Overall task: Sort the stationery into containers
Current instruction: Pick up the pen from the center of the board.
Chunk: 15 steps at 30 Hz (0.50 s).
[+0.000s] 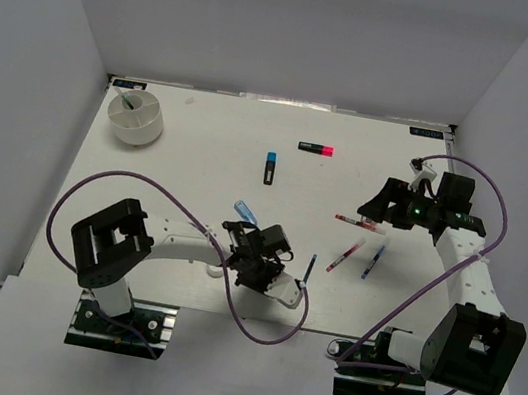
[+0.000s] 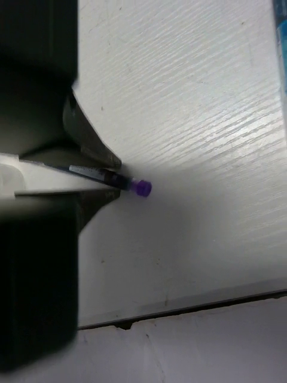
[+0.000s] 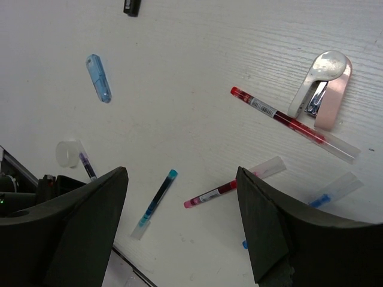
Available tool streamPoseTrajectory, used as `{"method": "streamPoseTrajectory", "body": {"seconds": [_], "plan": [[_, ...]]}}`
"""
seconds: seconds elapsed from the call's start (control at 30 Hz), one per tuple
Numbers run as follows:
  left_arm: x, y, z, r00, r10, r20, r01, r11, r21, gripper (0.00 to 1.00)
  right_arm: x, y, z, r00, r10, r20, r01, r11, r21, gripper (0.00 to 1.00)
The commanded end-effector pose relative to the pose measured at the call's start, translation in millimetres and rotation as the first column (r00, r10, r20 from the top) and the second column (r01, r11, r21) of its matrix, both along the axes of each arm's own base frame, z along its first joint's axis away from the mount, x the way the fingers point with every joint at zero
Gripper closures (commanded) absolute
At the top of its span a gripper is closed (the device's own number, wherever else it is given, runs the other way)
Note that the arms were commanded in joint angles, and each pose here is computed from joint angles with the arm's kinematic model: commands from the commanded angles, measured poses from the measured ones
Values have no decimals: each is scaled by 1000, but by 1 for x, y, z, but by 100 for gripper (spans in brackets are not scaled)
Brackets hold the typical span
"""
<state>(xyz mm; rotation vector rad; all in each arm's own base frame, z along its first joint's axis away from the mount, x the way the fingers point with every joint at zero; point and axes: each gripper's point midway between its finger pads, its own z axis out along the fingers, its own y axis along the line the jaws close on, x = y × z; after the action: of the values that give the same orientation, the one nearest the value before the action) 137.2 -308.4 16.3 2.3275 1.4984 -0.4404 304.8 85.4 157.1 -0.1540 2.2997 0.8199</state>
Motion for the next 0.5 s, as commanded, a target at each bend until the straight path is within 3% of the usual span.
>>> {"method": "streamPoseTrajectory", "body": {"seconds": [0.0,0.13,0.23,0.33,0.43,0.47], "plan": [[-9,10,-18,1000,-24,-9,25,998,53,77,1,7,13,998,58,39,-59,998,25,22],[-10,11,-13,999,-40,18,39,997,68,97,3,14,37,990,94,103,-100,994,54,28],[-12,11,-5,998,-48,35,44,995,92,100,4,21,56,985,96,144,-110,989,97,28],[-14,9,4,995,-64,80,55,992,112,100,7,28,67,987,118,107,-133,981,143,28],[-1,10,17,968,-112,223,85,988,128,100,5,36,64,985,161,58,-169,966,195,28],[14,15,25,935,-139,326,90,983,163,100,4,40,66,982,181,54,-189,958,215,28]]}}
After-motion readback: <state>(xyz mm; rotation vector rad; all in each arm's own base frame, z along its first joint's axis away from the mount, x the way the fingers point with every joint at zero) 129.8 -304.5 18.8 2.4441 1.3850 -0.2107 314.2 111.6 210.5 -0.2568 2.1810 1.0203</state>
